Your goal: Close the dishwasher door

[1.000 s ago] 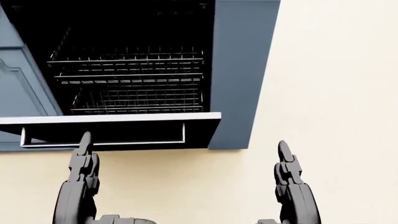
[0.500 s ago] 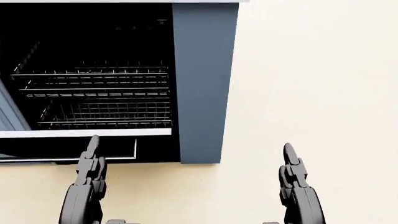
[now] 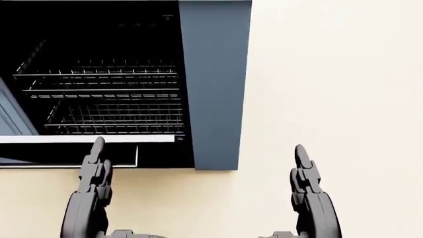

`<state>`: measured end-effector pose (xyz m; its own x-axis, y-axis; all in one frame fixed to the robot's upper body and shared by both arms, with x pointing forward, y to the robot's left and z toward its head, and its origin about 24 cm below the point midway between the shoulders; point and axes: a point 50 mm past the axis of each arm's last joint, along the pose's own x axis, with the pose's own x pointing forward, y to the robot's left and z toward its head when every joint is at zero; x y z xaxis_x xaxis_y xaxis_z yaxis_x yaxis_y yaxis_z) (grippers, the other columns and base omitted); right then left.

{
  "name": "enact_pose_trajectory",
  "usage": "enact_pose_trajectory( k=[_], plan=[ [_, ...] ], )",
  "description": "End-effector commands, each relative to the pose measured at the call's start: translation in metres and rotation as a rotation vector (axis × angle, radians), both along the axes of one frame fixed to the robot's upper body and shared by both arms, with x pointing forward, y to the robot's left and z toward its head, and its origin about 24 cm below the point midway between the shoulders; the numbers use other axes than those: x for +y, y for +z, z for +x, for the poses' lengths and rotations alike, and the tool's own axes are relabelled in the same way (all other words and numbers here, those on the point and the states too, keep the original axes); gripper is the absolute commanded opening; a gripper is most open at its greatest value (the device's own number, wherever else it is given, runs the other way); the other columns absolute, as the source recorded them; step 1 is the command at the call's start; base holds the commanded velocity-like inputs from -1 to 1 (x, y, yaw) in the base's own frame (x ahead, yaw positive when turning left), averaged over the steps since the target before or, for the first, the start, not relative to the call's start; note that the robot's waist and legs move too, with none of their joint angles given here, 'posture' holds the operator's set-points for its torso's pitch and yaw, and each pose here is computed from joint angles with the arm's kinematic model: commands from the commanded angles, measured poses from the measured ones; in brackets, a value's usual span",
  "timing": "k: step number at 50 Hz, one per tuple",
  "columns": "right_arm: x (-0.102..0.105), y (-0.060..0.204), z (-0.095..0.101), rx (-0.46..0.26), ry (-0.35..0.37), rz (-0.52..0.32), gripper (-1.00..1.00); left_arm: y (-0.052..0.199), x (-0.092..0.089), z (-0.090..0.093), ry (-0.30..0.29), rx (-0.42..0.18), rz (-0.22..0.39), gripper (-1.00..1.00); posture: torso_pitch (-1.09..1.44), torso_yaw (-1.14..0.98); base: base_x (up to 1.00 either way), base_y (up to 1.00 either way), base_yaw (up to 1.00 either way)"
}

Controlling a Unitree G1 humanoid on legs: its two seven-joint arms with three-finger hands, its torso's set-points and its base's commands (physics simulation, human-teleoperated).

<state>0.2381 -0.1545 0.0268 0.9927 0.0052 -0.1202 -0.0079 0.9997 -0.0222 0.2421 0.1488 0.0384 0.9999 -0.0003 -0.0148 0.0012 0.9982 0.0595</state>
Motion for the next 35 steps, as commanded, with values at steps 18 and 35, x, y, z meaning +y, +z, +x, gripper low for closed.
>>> enact_pose_trajectory(
  k=[18,35],
  plan=[
    [0.0041,0.0111,0.0002,-0.061,0.017,0.006,1.0,0.0086,0.0013,0.0016,0.005,-0.051,0.002,1.0,0.0,0.0,0.0,-0.38,0.0],
    [0.0052,0.0112,0.0022,-0.053,0.019,0.006,1.0,0.0075,0.0008,0.0019,0.003,-0.047,0.003,1.0,0.0,0.0,0.0,-0.4,0.0]
  ],
)
